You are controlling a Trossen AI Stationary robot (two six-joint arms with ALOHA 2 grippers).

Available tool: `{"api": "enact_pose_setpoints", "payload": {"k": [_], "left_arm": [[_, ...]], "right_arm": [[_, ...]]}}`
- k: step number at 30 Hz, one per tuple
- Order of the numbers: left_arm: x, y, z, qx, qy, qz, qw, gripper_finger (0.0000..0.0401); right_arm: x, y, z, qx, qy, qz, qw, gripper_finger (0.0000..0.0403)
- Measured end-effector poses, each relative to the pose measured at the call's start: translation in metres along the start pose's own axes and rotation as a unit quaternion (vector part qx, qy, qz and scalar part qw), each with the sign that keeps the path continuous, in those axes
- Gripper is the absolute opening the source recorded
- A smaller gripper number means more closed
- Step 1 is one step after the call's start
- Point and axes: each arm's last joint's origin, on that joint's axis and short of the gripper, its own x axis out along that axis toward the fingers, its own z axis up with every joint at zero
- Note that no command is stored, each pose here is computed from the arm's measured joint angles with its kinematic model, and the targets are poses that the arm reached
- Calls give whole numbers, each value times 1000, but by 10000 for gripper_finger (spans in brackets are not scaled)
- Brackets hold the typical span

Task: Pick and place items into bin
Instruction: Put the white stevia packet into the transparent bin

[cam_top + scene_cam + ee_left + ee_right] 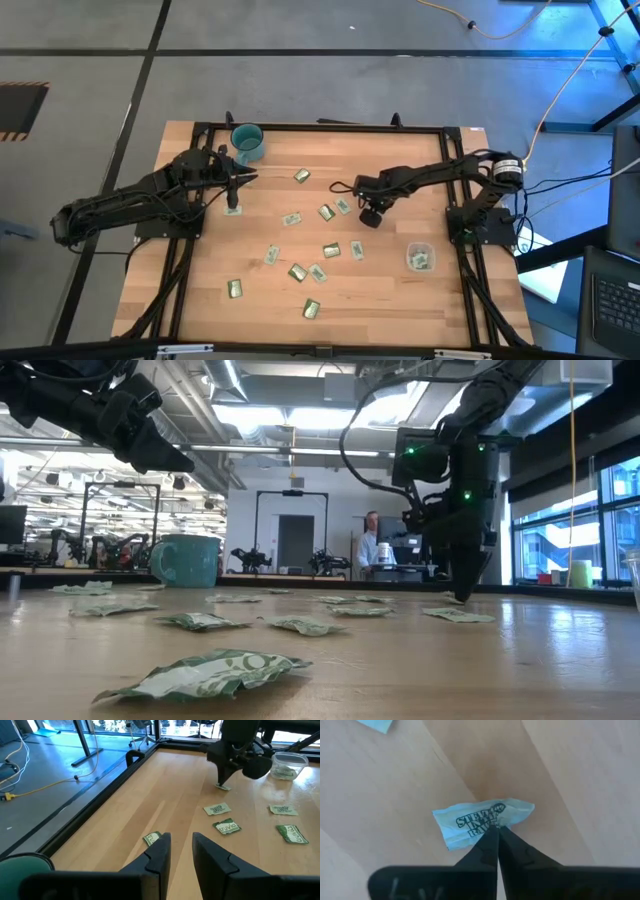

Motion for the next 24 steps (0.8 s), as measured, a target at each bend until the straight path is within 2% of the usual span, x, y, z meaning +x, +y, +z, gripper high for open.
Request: {"api": "enact_pose_setpoints", "payload": {"k": [4, 8, 17, 24], "left_arm": [[0, 0, 0, 0, 0, 0, 1000, 74], [0, 0, 0, 0, 0, 0, 1000, 74], [0, 0, 0, 0, 0, -1, 1000, 74], [0, 0, 0, 0, 0, -1, 1000, 74]], "right_arm": [[-28, 4, -7, 13, -34, 19, 999, 3], [-62, 8, -25, 32, -46, 45, 997, 2], [-115, 34, -102, 105, 41, 104, 988, 1], [-124, 63, -149, 161, 80, 98, 979, 1]]}}
